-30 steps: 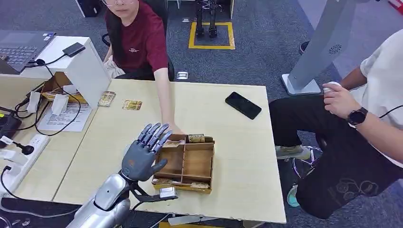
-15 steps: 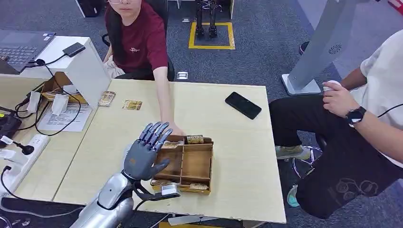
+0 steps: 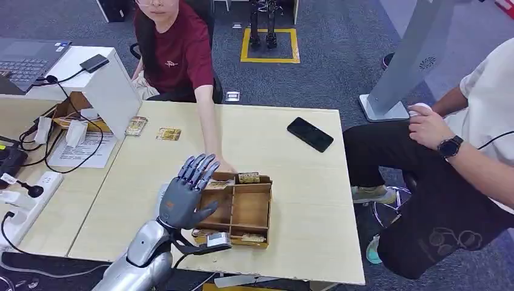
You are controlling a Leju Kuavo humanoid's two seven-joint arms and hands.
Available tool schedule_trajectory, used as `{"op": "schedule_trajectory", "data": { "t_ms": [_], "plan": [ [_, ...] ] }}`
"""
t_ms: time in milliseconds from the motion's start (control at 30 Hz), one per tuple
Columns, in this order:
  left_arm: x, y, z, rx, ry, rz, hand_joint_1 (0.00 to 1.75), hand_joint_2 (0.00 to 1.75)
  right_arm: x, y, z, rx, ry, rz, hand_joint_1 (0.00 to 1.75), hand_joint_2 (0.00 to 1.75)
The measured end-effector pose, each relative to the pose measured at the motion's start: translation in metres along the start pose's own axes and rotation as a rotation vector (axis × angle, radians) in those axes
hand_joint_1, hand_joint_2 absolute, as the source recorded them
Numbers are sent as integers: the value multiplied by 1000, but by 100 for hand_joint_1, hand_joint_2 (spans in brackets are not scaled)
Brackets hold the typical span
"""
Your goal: Pass the card to the sensor for recognition and then transmit it.
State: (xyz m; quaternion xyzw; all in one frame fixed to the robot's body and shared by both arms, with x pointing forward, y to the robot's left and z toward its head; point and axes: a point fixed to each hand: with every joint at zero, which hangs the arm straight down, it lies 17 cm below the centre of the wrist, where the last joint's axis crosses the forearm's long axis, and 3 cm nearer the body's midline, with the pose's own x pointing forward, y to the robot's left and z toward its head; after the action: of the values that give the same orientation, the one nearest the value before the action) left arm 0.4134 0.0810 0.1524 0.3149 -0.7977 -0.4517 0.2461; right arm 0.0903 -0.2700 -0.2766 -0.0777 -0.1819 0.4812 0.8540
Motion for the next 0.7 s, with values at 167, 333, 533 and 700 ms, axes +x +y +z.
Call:
{"op": "schedule_trajectory", "data": {
  "t_ms": [167, 333, 533, 700],
  "plan": [
    [2, 0, -2, 5, 3, 13, 0, 175, 1, 1, 0, 1, -2, 0, 0, 175],
    [2, -3, -1, -3, 6, 16, 0, 175, 2, 1, 0, 1, -3, 2, 0, 175],
    [0, -6, 0, -12, 13, 19, 0, 175, 2, 1, 0, 1, -3, 2, 0, 175],
    [-3, -11, 3, -25, 22, 17, 0, 175, 2, 1, 0, 1, -4, 5, 0, 175]
  ]
}}
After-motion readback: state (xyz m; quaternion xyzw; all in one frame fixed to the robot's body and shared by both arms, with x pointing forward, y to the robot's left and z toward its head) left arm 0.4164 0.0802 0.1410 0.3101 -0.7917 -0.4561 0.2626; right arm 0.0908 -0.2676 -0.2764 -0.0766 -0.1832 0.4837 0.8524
